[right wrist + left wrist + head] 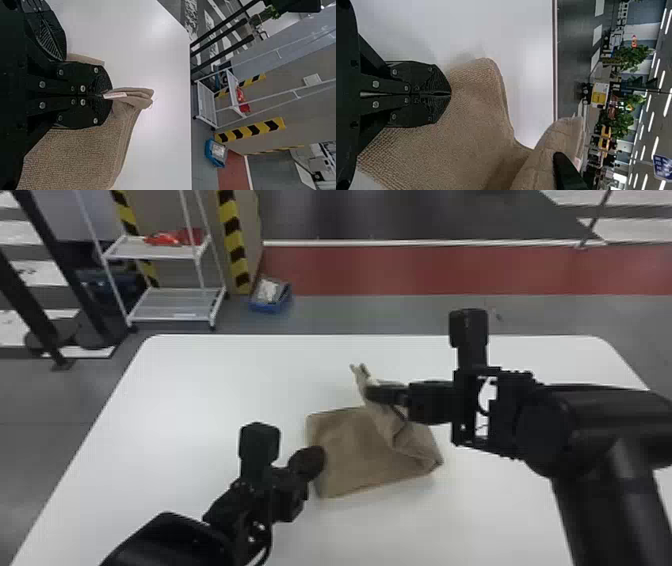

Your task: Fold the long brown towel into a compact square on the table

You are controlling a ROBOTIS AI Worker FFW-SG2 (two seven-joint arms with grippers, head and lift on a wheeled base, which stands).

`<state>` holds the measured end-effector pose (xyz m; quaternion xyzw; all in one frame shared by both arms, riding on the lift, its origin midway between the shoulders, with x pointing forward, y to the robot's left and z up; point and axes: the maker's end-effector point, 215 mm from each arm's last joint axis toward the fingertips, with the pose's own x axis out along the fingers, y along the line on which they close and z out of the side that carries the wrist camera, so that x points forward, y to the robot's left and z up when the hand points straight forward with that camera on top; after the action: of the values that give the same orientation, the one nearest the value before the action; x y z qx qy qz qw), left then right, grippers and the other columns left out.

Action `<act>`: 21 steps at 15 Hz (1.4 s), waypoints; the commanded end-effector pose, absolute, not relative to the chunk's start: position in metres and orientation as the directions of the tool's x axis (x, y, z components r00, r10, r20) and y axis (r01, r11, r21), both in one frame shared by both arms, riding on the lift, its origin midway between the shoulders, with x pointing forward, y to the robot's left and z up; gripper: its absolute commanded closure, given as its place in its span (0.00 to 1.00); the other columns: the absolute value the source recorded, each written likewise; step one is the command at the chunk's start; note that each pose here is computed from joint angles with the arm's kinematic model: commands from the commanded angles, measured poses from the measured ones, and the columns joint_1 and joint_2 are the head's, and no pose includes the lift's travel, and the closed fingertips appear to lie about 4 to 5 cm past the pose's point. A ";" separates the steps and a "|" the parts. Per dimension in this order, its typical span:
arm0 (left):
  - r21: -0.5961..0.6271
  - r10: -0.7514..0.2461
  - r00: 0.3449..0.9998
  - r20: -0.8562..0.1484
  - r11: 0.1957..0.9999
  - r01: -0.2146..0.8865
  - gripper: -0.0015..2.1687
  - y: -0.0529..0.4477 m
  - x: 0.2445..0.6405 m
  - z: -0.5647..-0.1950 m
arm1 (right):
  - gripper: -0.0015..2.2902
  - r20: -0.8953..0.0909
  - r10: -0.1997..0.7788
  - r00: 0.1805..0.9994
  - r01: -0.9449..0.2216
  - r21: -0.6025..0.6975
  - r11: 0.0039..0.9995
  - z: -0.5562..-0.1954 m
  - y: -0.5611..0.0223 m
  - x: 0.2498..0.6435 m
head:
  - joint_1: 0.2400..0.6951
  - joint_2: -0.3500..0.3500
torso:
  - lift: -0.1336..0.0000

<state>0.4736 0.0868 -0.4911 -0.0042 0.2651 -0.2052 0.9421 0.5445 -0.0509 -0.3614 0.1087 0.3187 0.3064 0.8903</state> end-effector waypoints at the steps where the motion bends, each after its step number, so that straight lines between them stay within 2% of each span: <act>1: -0.120 -0.396 0.772 -0.498 0.913 0.391 0.87 0.081 0.472 -0.491 | 0.54 -0.522 0.633 0.572 -0.487 0.405 0.774 -0.382 -0.030 0.536 | 1.00 0.55 | 0.14; 9: -0.126 -0.394 0.767 -0.506 0.914 0.387 0.87 0.081 0.466 -0.497 | 0.53 -0.565 0.625 0.539 -0.523 0.357 0.774 -0.409 0.002 0.522 | 1.00 0.62 | 0.14; 10: -0.126 -0.396 0.768 -0.503 0.913 0.388 0.87 0.081 0.466 -0.496 | 0.40 -0.568 0.624 0.536 -0.522 0.358 0.774 -0.411 0.003 0.520 | 1.00 0.63 | 0.14; 12: -0.126 -0.396 0.768 -0.503 0.913 0.388 0.87 0.081 0.466 -0.496 | 0.25 -0.576 0.619 0.534 -0.513 0.360 0.779 -0.417 0.000 0.517 | 1.00 0.63 | 0.14; 13: -0.126 -0.394 0.767 -0.505 0.914 0.387 0.87 0.082 0.466 -0.497 | 0.05 -0.574 0.622 0.532 -0.511 0.368 0.777 -0.419 0.001 0.513 | 1.00 0.63 | 0.14; 14: -0.126 -0.393 0.766 -0.508 0.914 0.386 0.87 0.082 0.466 -0.498 | 0.00 -0.559 0.632 0.537 -0.513 0.378 0.771 -0.413 0.001 0.510 | 1.00 0.63 | 0.14; 16: -0.124 -0.393 0.768 -0.506 0.914 0.386 0.87 0.083 0.468 -0.498 | 0.01 -0.505 0.641 0.578 -0.509 0.391 0.767 -0.387 -0.008 0.509 | 1.00 0.63 | 0.14; 18: -0.125 -0.391 0.768 -0.508 0.915 0.383 0.87 0.084 0.468 -0.498 | 0.03 -0.475 0.599 0.644 -0.475 0.365 0.801 -0.368 -0.038 0.507 | 1.00 0.63 | 0.14; 20: -0.125 -0.387 0.775 -0.500 0.917 0.378 0.87 0.087 0.471 -0.496 | 0.03 -0.463 0.541 0.702 -0.411 0.357 0.839 -0.363 -0.084 0.500 | 1.00 0.58 | 0.14; 21: -0.129 -0.388 0.776 -0.496 0.917 0.377 0.87 0.087 0.471 -0.495 | 0.07 -0.457 0.533 0.712 -0.394 0.368 0.842 -0.364 -0.100 0.493 | 1.00 0.56 | 0.14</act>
<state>0.4698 0.0863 -0.4968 -0.0088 0.2690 -0.2037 0.9413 0.5002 -0.0742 -0.3639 0.1156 0.2875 0.2719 0.9111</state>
